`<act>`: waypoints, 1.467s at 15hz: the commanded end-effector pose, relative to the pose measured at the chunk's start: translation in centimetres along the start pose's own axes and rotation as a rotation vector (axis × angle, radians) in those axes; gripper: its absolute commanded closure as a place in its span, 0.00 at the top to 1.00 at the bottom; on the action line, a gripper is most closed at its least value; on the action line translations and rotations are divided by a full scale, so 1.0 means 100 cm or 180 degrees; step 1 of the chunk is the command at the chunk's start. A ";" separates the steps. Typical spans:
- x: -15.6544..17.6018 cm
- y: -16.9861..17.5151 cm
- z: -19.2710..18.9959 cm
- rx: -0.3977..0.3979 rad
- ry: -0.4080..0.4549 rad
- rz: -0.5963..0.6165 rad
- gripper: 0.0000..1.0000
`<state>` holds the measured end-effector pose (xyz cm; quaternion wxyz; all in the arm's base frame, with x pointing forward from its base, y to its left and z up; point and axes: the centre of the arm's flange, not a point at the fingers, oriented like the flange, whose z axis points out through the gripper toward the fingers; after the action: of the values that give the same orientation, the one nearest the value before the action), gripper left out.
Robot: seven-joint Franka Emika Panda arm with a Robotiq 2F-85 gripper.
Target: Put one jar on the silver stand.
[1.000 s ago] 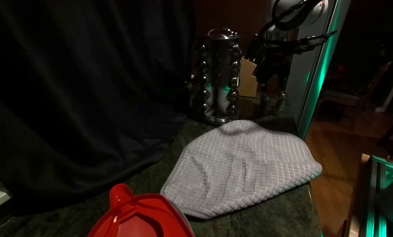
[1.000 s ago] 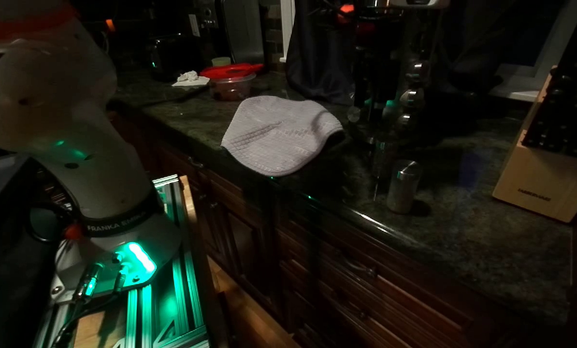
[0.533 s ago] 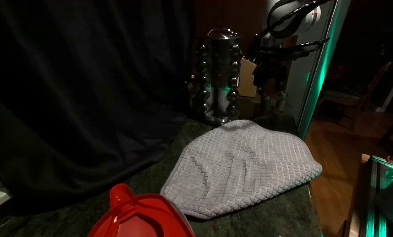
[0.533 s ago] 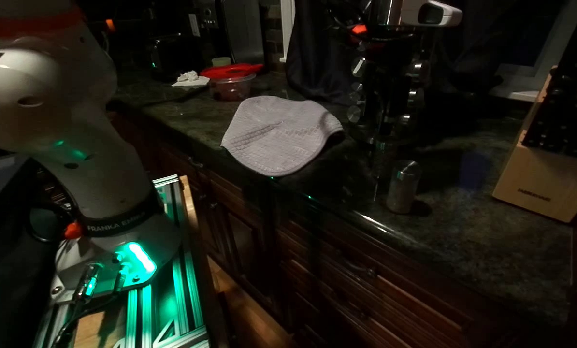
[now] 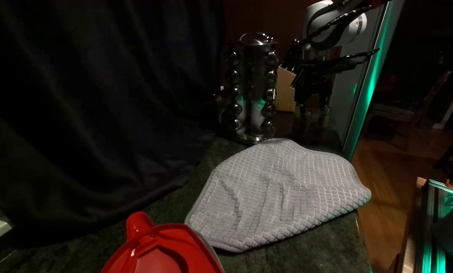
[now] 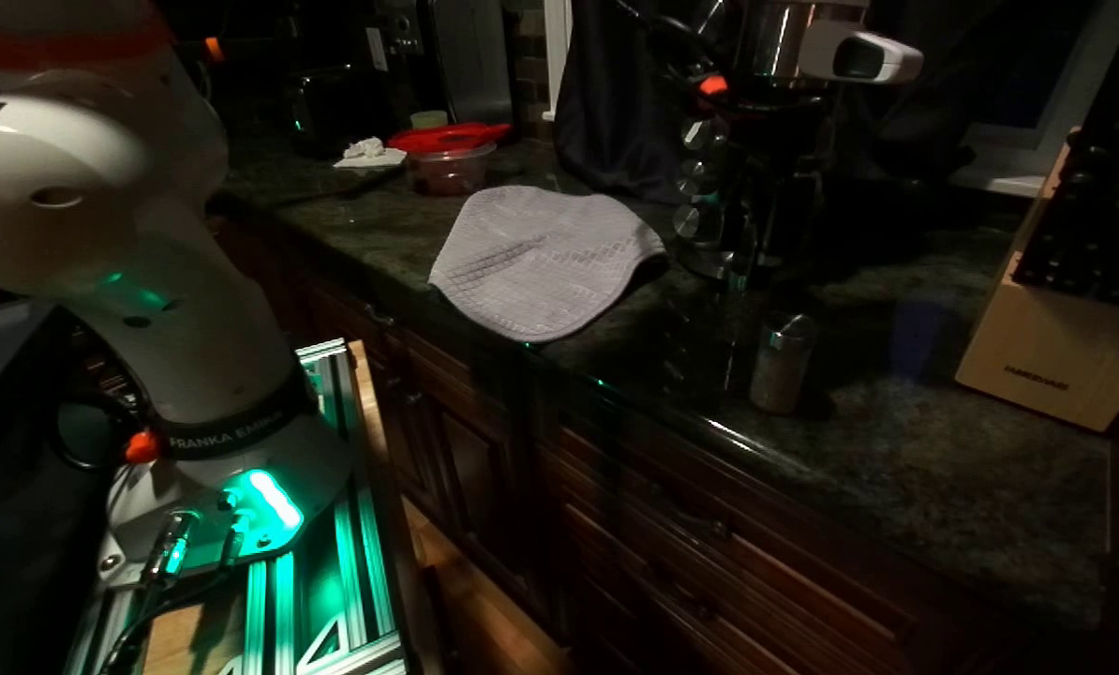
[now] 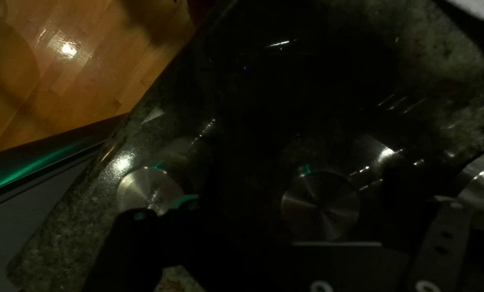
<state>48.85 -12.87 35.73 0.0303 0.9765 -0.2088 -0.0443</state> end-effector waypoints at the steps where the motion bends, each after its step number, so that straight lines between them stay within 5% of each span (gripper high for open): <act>1: 0.004 0.000 0.011 0.0025 -0.0026 0.0082 1.00; 22: 0.003 0.001 0.020 0.0102 0.0066 0.0183 1.00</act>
<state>49.19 -13.16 34.48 0.0266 0.9723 -0.2294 -0.0360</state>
